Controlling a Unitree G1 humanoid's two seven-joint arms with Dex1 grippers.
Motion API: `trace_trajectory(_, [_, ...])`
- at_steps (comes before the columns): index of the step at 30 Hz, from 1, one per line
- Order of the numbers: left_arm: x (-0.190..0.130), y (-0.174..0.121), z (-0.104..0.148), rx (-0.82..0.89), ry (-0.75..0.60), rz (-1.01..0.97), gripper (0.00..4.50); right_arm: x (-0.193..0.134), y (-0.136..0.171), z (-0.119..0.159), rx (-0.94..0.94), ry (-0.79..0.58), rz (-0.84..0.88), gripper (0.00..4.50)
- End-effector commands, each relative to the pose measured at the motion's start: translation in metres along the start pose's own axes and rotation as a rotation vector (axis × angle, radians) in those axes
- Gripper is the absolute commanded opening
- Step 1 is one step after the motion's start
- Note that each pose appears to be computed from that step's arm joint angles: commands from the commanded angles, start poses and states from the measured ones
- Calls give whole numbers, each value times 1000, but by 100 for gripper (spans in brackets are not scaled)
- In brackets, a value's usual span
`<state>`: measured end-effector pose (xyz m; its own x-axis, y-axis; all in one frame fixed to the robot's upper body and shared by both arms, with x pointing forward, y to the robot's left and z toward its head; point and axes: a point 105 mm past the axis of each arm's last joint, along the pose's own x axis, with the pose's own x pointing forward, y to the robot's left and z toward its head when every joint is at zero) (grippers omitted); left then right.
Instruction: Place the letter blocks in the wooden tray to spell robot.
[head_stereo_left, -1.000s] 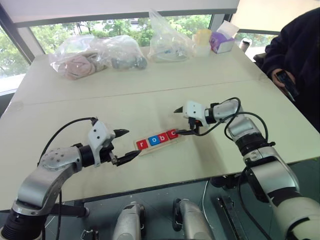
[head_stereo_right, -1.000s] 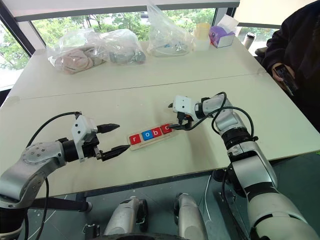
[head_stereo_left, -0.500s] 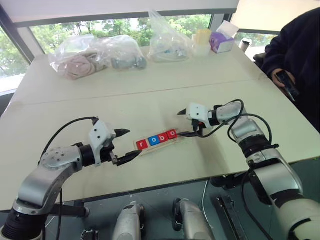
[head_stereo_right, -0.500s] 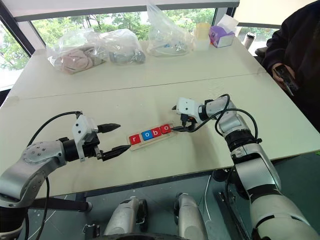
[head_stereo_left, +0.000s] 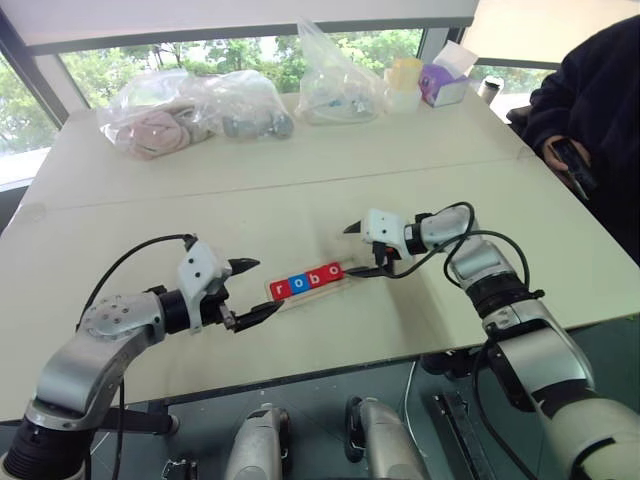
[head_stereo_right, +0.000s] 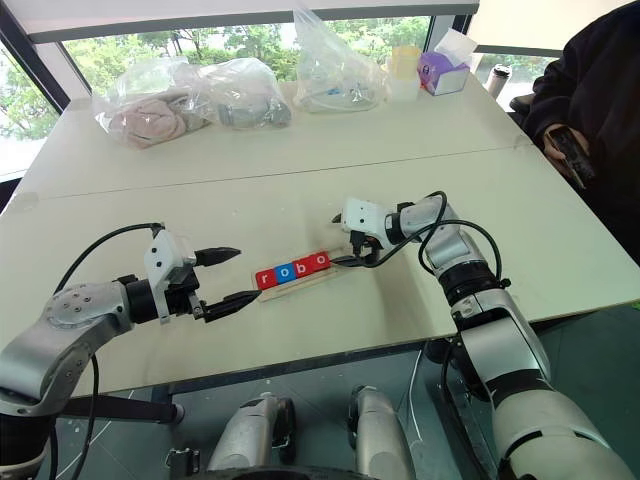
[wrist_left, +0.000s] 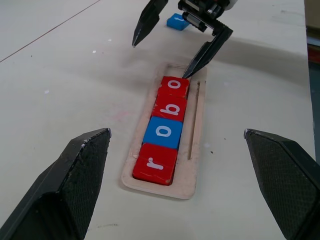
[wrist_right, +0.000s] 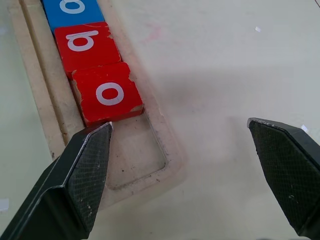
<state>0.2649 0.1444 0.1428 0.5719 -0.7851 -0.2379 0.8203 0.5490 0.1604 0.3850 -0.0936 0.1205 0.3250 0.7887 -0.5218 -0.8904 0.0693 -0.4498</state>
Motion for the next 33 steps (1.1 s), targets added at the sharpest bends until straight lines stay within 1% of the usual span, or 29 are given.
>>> trace_trajectory(1, [-2,-2,9,29,-28,3,450,-9,-11,12,-77,1,-37,444])
trace_trajectory(6, [-1,-3,9,28,-30,4,450,-37,-27,8,-77,30,-136,444])
trace_trajectory(9, [0,-2,9,26,-33,4,450,-59,-46,9,15,22,-308,444])
trace_trajectory(11, [1,-2,8,24,-37,4,450,-72,-59,7,107,20,-473,444])
trace_trajectory(12, [2,-3,8,23,-38,2,450,-78,-66,4,221,11,-602,444])
trace_trajectory(13, [2,-3,8,22,-40,0,450,-83,-68,0,305,10,-686,444])
trace_trajectory(15, [4,-3,7,20,-42,-7,450,-87,-66,-7,468,19,-817,444])
trace_trajectory(17, [5,-2,8,22,-44,-15,450,-86,-56,-18,636,43,-938,444])
trace_trajectory(19, [7,-2,8,24,-46,-22,450,-85,-47,-26,729,71,-1001,444])
trace_trajectory(22, [8,0,10,30,-47,-33,450,-83,-36,-34,843,107,-1058,444])
trace_trajectory(25, [9,1,10,34,-46,-38,450,-81,-29,-40,889,140,-1072,444])
trace_trajectory(28, [9,2,11,38,-43,-42,450,-78,-23,-46,905,176,-1074,444])
trace_trajectory(33, [7,3,10,41,-38,-40,450,-63,-10,-54,985,195,-1030,444])
